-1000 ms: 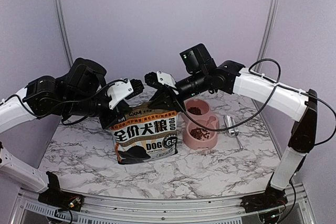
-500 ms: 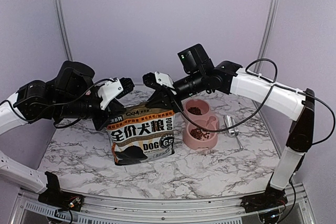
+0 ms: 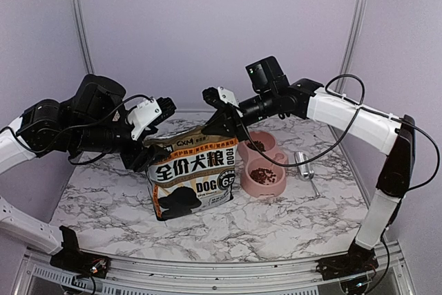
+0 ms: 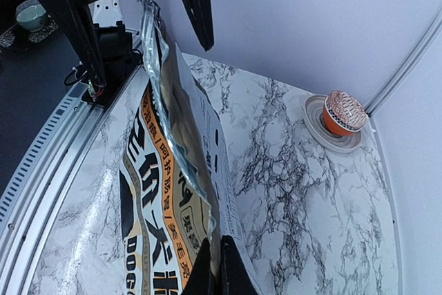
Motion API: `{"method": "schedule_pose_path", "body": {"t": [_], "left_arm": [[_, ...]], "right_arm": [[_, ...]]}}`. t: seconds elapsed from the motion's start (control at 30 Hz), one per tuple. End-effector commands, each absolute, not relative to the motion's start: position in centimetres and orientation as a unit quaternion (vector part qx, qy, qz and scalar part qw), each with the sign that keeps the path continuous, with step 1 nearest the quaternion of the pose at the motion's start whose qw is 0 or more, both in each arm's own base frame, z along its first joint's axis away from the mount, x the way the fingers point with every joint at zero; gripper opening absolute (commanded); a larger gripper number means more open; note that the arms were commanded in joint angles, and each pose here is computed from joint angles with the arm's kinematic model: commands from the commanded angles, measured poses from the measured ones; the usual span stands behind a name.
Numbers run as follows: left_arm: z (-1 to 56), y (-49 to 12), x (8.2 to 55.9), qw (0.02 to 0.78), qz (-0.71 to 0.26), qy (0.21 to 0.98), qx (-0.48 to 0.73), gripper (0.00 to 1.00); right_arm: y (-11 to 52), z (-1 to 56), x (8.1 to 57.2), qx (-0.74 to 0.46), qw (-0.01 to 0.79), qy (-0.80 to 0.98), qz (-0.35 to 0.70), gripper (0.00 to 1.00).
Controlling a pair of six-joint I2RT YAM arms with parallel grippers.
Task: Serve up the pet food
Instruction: Press the seal on the pet food bag.
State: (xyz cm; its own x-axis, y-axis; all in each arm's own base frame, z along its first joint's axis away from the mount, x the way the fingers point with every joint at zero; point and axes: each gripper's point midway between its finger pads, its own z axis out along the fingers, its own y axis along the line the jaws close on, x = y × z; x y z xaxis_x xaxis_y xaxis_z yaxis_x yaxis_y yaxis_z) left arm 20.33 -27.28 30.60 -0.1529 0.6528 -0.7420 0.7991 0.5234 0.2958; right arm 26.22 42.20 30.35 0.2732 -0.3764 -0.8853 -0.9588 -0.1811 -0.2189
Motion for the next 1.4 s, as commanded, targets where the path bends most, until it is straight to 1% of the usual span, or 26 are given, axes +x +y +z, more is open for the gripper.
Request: {"method": "schedule_pose_path", "body": {"t": [0.0, 0.07, 0.17, 0.27, 0.3, 0.33, 0.4, 0.43, 0.5, 0.53, 0.57, 0.7, 0.77, 0.8, 0.83, 0.87, 0.9, 0.97, 1.0, 1.13, 1.2, 1.27, 1.37], "left_arm": [[30.5, -27.8, 20.2, 0.425, -0.091, 0.756, 0.490, 0.70], [29.4, -28.1, 20.3, 0.413, -0.083, 0.758, 0.498, 0.70], [29.4, -28.4, 20.7, 0.413, -0.076, 0.757, 0.501, 0.70], [29.2, -28.9, 20.8, 0.418, -0.083, 0.751, 0.505, 0.66], [29.1, -29.0, 21.0, 0.423, -0.077, 0.749, 0.504, 0.64], [29.0, -28.9, 21.4, 0.428, -0.068, 0.747, 0.504, 0.58], [28.6, -28.8, 22.3, 0.430, -0.047, 0.745, 0.507, 0.41], [28.5, -28.9, 22.6, 0.429, -0.042, 0.746, 0.507, 0.33], [28.2, -29.3, 22.7, 0.425, -0.048, 0.746, 0.510, 0.18], [28.1, -29.4, 22.7, 0.425, -0.051, 0.745, 0.511, 0.08], [27.9, -29.5, 22.7, 0.425, -0.052, 0.745, 0.511, 0.00], [28.2, -29.1, 23.1, 0.440, -0.055, 0.743, 0.501, 0.00], [28.4, -29.3, 22.8, 0.439, -0.074, 0.742, 0.501, 0.00], [28.4, -29.4, 22.7, 0.439, -0.079, 0.741, 0.502, 0.00], [28.3, -29.3, 22.5, 0.438, -0.080, 0.740, 0.504, 0.00], [28.3, -29.2, 22.6, 0.439, -0.078, 0.739, 0.504, 0.00], [28.5, -29.2, 22.6, 0.441, -0.077, 0.738, 0.505, 0.00], [29.0, -29.2, 22.6, 0.444, -0.083, 0.735, 0.506, 0.00], [29.3, -29.3, 22.5, 0.445, -0.089, 0.732, 0.508, 0.00], [29.5, -29.6, 21.9, 0.445, -0.111, 0.725, 0.514, 0.00], [29.5, -29.6, 21.8, 0.446, -0.112, 0.724, 0.514, 0.00], [29.4, -29.6, 21.7, 0.446, -0.114, 0.723, 0.515, 0.00], [29.4, -29.6, 21.6, 0.446, -0.118, 0.720, 0.518, 0.00]], "right_arm": [[41.7, 31.3, 27.4, -0.674, 0.438, 0.486, 0.344, 0.00], [41.6, 31.2, 27.5, -0.670, 0.439, 0.492, 0.342, 0.00], [41.3, 31.5, 27.0, -0.662, 0.444, 0.492, 0.350, 0.00], [40.9, 31.1, 26.3, -0.663, 0.441, 0.490, 0.355, 0.00], [40.8, 31.2, 26.3, -0.662, 0.440, 0.493, 0.353, 0.00], [40.6, 31.3, 26.2, -0.661, 0.441, 0.495, 0.350, 0.00], [40.3, 31.9, 26.0, -0.658, 0.448, 0.495, 0.349, 0.00], [40.1, 32.2, 25.6, -0.658, 0.452, 0.487, 0.353, 0.00], [39.9, 32.1, 25.3, -0.663, 0.451, 0.483, 0.352, 0.00], [39.9, 31.9, 25.5, -0.663, 0.450, 0.487, 0.347, 0.00], [39.9, 31.8, 25.6, -0.662, 0.450, 0.491, 0.344, 0.00], [40.2, 31.9, 25.4, -0.658, 0.451, 0.484, 0.361, 0.00], [40.4, 31.7, 25.2, -0.663, 0.445, 0.476, 0.368, 0.00], [40.5, 31.9, 25.3, -0.665, 0.446, 0.474, 0.367, 0.03], [40.6, 31.9, 25.4, -0.664, 0.446, 0.475, 0.367, 0.15], [40.8, 32.1, 25.6, -0.662, 0.447, 0.477, 0.366, 0.32], [41.0, 32.3, 25.8, -0.660, 0.448, 0.480, 0.365, 0.44], [41.4, 32.9, 25.7, -0.661, 0.448, 0.478, 0.365, 0.57], [41.7, 33.1, 25.4, -0.665, 0.447, 0.472, 0.367, 0.61], [43.5, 32.9, 23.9, -0.688, 0.438, 0.454, 0.359, 0.64], [44.1, 32.3, 24.3, -0.692, 0.429, 0.464, 0.348, 0.65], [45.7, 32.3, 23.2, -0.704, 0.417, 0.456, 0.352, 0.64], [46.7, 31.8, 23.3, -0.712, 0.404, 0.460, 0.344, 0.62]]}}
